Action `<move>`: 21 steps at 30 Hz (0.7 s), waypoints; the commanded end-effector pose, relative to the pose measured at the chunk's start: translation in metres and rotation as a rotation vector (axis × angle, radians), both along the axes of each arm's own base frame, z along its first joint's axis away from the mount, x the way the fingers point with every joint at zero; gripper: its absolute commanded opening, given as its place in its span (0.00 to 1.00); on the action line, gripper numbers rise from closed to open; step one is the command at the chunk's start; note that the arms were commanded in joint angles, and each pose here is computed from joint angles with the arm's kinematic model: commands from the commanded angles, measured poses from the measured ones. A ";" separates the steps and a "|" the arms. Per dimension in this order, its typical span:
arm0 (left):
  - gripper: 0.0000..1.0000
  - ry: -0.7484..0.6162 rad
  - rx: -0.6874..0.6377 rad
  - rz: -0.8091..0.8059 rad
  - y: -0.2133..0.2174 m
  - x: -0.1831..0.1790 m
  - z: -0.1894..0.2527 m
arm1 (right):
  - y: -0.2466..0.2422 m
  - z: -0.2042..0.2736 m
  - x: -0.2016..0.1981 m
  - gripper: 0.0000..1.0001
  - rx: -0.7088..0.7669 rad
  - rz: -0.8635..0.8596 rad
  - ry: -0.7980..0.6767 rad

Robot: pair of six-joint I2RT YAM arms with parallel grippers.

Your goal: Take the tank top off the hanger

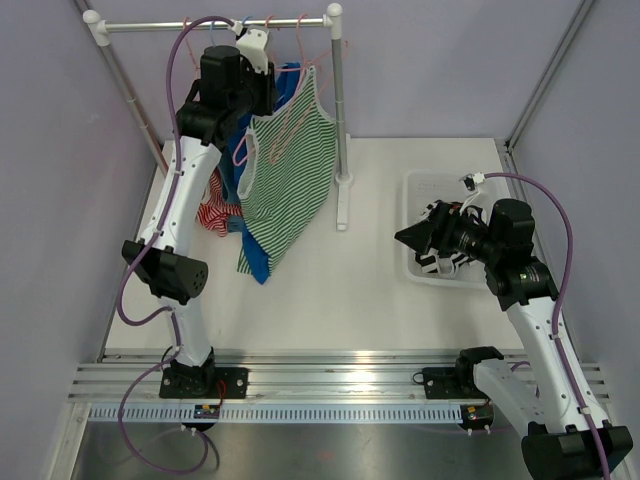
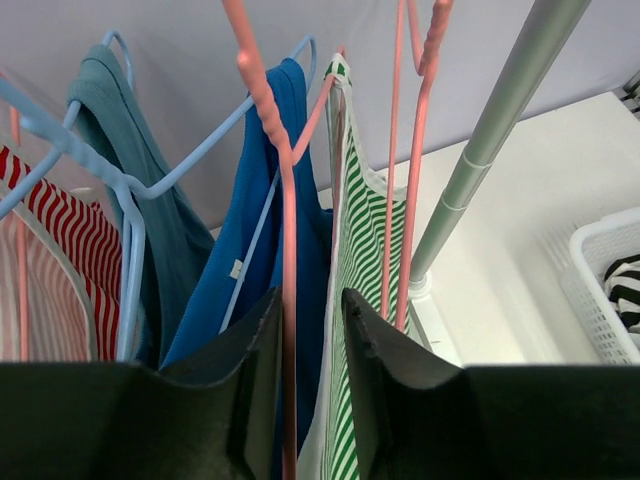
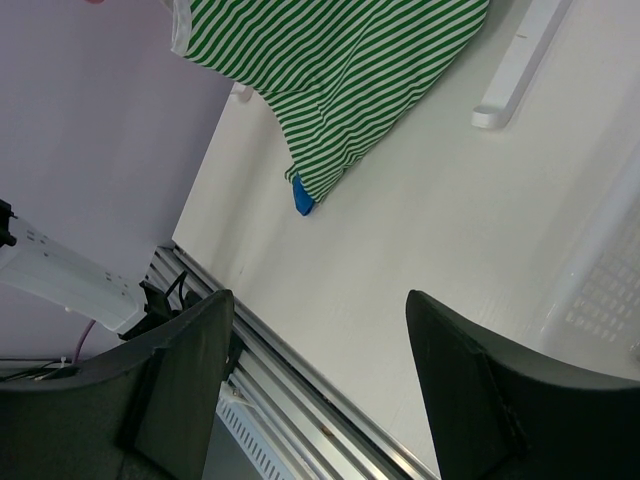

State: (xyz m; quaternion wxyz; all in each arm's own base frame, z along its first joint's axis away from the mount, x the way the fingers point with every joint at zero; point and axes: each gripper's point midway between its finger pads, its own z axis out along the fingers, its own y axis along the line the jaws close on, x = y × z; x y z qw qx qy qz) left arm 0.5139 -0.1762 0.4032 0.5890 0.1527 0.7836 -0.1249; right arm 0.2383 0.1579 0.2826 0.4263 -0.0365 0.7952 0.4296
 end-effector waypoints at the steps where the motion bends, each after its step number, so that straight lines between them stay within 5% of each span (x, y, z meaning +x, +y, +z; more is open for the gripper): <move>1: 0.28 -0.102 -0.069 -0.001 0.003 -0.012 0.046 | 0.004 0.010 -0.002 0.77 0.004 0.031 -0.056; 8: 0.00 -0.112 -0.107 0.035 0.006 -0.012 0.053 | 0.004 0.010 -0.004 0.77 0.005 0.034 -0.059; 21: 0.00 -0.274 -0.218 0.052 0.002 -0.043 0.115 | 0.005 0.014 -0.004 0.77 0.003 0.036 -0.067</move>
